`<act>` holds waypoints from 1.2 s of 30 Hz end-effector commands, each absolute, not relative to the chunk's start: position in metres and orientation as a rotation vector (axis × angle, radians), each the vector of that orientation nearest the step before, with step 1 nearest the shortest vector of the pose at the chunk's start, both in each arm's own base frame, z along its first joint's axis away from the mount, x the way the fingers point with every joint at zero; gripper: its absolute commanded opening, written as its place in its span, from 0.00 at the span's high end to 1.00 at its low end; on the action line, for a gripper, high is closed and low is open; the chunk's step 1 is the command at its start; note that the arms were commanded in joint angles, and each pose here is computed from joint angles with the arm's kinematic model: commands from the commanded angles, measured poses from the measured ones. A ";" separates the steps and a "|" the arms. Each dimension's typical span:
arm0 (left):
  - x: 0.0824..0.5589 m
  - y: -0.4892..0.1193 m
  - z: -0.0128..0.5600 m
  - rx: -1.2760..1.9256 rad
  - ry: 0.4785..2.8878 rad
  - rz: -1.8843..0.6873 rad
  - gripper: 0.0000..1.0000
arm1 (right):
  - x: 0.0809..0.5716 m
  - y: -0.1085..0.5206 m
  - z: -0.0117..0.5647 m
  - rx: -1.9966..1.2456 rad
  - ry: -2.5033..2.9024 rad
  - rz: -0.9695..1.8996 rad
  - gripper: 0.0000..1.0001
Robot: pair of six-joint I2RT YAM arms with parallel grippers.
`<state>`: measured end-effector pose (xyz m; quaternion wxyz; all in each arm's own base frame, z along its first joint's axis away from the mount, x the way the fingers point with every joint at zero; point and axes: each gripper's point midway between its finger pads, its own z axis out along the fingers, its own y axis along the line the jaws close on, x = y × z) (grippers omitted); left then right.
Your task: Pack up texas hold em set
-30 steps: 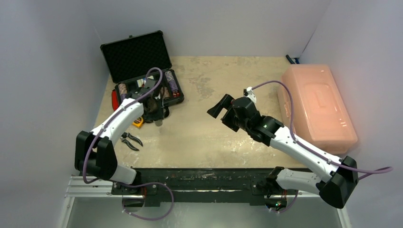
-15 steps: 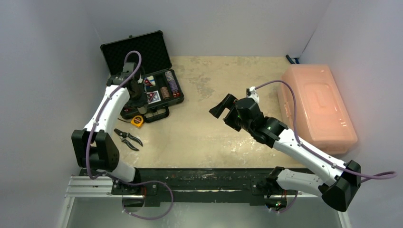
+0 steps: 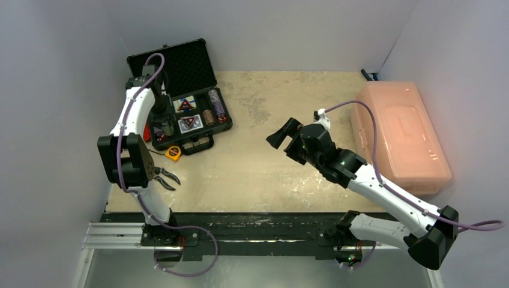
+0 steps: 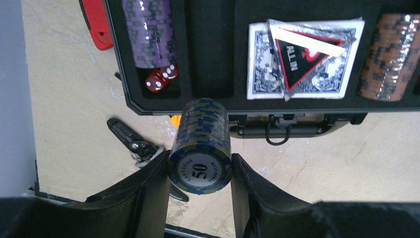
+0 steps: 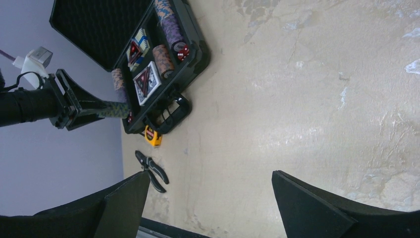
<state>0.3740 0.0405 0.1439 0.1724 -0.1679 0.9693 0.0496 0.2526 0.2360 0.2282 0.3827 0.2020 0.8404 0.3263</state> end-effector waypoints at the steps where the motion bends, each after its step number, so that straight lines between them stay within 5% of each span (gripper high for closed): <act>1: 0.399 0.049 0.158 -0.456 2.709 0.123 1.00 | 0.257 0.226 0.249 0.518 2.077 0.818 0.01; 36: 0.481 0.084 0.113 -0.553 2.747 0.106 1.00 | 0.274 0.220 0.247 0.489 2.081 0.715 0.01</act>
